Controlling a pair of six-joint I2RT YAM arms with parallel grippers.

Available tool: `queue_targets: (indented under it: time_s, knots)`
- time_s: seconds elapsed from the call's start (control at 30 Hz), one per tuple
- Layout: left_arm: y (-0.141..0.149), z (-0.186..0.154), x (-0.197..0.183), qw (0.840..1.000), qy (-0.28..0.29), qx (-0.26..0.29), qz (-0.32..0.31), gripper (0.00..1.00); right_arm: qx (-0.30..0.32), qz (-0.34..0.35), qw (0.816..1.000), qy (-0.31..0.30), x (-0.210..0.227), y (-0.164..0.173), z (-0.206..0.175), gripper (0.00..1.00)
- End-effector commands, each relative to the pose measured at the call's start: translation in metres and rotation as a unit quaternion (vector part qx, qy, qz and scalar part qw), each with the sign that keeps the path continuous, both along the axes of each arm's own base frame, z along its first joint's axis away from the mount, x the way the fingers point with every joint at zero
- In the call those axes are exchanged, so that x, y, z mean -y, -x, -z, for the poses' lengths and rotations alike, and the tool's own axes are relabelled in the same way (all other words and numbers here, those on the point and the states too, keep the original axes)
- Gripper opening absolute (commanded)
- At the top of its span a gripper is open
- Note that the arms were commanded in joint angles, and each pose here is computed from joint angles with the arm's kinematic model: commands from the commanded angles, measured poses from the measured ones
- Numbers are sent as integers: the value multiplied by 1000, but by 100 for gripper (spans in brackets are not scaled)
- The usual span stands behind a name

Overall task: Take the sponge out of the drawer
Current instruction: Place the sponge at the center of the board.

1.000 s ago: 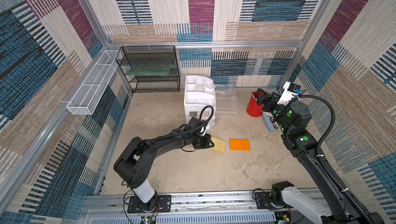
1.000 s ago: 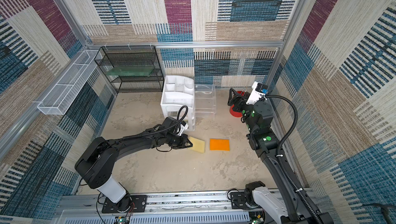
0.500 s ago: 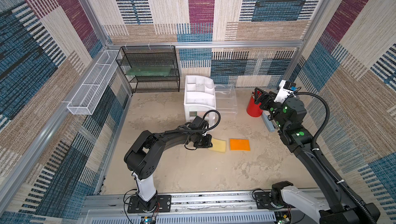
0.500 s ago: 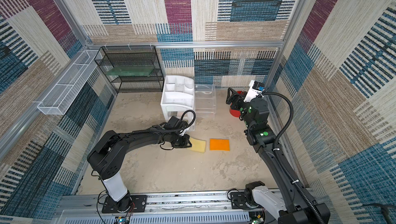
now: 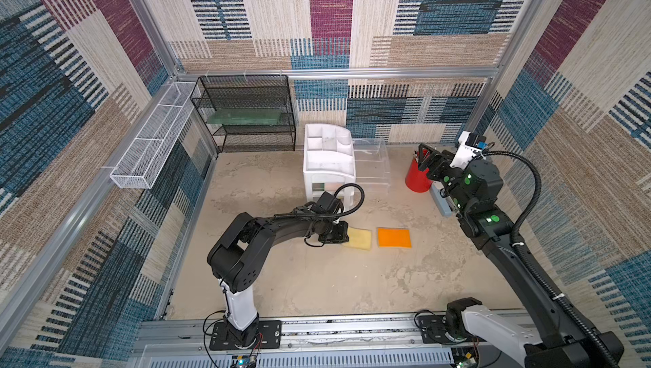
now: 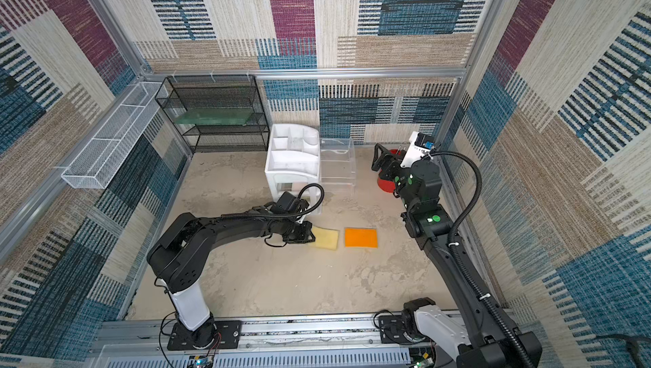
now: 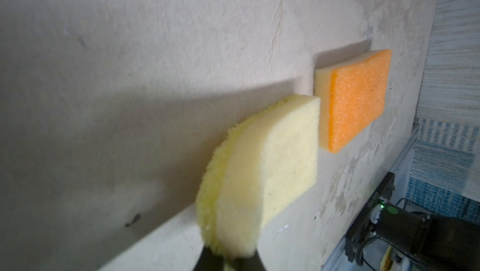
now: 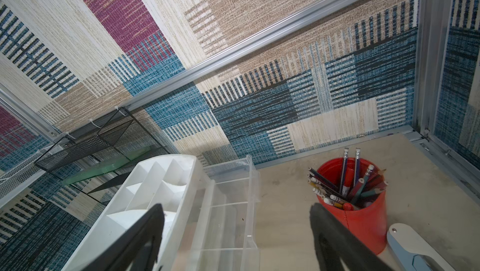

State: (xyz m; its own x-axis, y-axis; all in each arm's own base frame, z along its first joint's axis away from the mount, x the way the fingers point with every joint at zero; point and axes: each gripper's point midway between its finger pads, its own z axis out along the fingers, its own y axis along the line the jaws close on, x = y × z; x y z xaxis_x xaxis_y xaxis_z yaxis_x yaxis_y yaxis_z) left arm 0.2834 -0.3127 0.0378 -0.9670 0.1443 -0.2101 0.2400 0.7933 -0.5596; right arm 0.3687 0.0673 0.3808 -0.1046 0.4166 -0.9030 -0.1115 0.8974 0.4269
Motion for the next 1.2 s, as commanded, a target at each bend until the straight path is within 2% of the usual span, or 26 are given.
queue_targets:
  time_s: [0.0, 0.27, 0.53, 0.9, 1.17]
  knots:
    - [-4, -1, 6, 1000, 15, -4, -11, 3, 6, 8, 1000, 3, 3, -1, -4, 89]
    - [-5, 2, 5, 999, 20, -6, -37, 2, 8, 12, 1000, 3, 6, 3, -6, 89]
    - [-4, 0, 4, 999, 14, -2, -35, 9, 8, 12, 1000, 1, 7, 6, -6, 89]
    - [4, -2, -2, 1000, -10, 6, -27, 22, 8, 15, 1000, 1, 8, 9, -6, 89]
    - [2, -2, -8, 999, -35, 18, -27, 26, 7, 14, 1000, 0, 8, 9, -6, 89]
